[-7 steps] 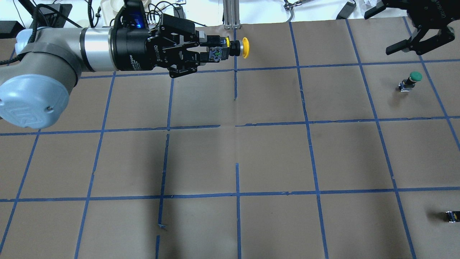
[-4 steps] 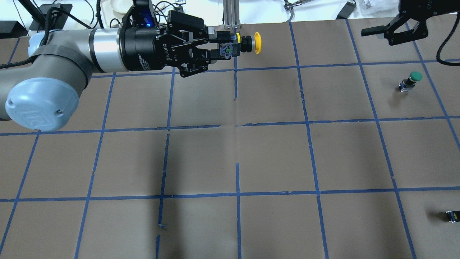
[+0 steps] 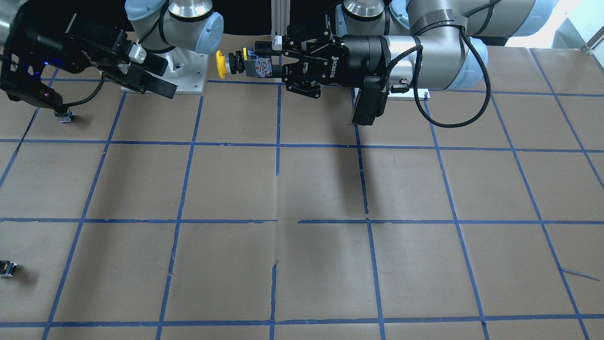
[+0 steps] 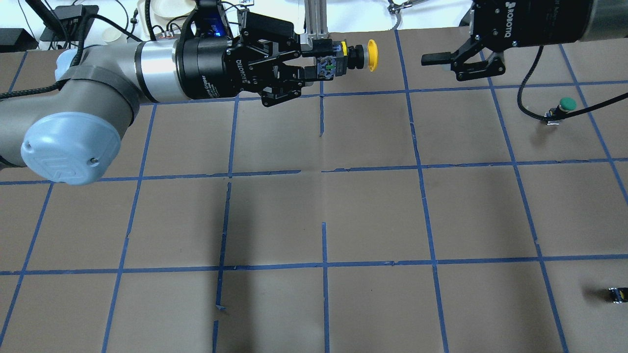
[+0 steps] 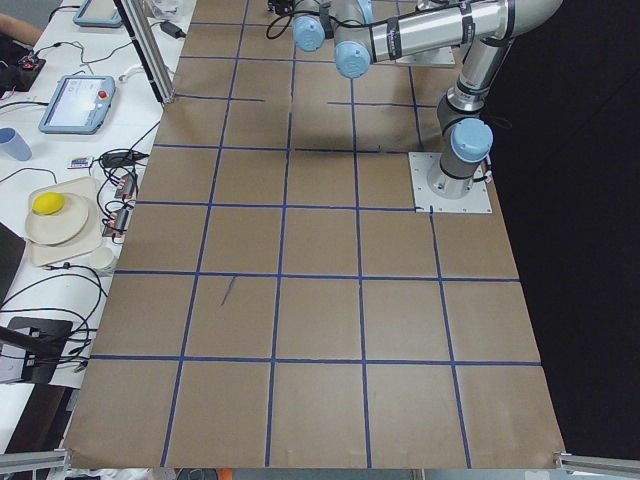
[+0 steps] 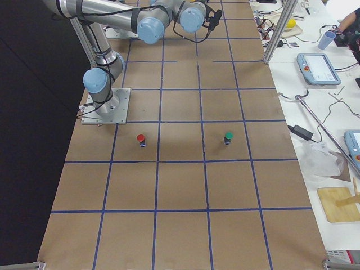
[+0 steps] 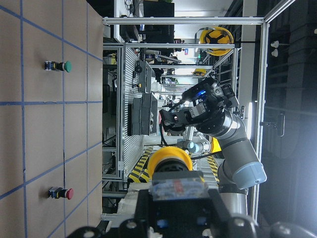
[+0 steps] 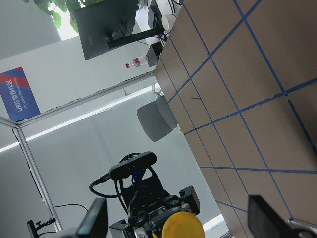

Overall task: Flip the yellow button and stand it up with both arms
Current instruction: 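Carry the yellow button up toward the table center with the left gripper, then bring the right gripper to the yellow cap held by the left gripper, then close the right gripper on the yellow cap while the left gripper opens, then carry the button down with the right gripper while the left arm withdraws, then set the yellow button upright on the table with the right gripper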

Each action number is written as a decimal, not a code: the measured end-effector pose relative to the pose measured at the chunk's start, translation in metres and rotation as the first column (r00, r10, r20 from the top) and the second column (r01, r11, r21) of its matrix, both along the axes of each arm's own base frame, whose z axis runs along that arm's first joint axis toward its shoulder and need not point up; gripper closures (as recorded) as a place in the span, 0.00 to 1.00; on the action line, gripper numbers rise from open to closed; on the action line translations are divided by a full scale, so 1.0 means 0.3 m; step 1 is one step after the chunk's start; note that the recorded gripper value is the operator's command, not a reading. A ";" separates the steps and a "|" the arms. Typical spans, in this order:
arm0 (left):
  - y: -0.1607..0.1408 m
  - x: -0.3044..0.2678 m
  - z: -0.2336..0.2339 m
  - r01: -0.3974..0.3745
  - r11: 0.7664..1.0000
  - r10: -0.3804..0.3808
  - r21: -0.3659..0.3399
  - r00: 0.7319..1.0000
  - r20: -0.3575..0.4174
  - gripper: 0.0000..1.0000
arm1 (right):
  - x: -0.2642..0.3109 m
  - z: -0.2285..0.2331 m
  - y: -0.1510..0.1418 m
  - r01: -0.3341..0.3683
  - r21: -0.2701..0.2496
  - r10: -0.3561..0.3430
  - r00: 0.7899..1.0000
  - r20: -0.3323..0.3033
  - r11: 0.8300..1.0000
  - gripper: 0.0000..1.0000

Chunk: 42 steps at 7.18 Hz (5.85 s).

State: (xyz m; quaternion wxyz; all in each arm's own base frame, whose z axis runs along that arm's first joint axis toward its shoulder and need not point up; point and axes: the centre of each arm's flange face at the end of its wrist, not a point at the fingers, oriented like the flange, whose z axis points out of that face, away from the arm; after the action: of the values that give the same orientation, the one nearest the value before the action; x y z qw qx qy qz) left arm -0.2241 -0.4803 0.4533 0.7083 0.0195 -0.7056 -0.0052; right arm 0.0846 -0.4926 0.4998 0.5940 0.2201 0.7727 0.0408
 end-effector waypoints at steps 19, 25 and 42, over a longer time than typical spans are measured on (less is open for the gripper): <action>-0.017 0.040 0.047 -0.022 0.994 0.021 0.110 1.000 0.017 0.00 | 0.154 0.019 0.115 -0.125 -0.047 0.120 0.988 -0.095 0.991 0.76; -0.207 0.163 -0.127 -0.144 0.987 0.081 0.071 0.827 0.556 0.00 | -0.046 -0.238 0.260 -0.684 0.038 0.375 0.351 -0.858 0.728 0.79; -0.082 0.342 0.170 -0.071 0.997 0.002 -0.001 0.016 1.000 0.00 | -1.069 -0.873 0.230 -0.123 0.160 0.173 0.109 -0.979 0.979 0.27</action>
State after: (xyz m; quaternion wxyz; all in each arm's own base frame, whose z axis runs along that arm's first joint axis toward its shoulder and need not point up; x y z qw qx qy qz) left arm -0.1215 -0.5049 0.5043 0.0098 0.0530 -0.9985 0.0108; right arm -0.2361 -0.4237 0.2379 -0.0761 0.1252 0.9884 -0.0411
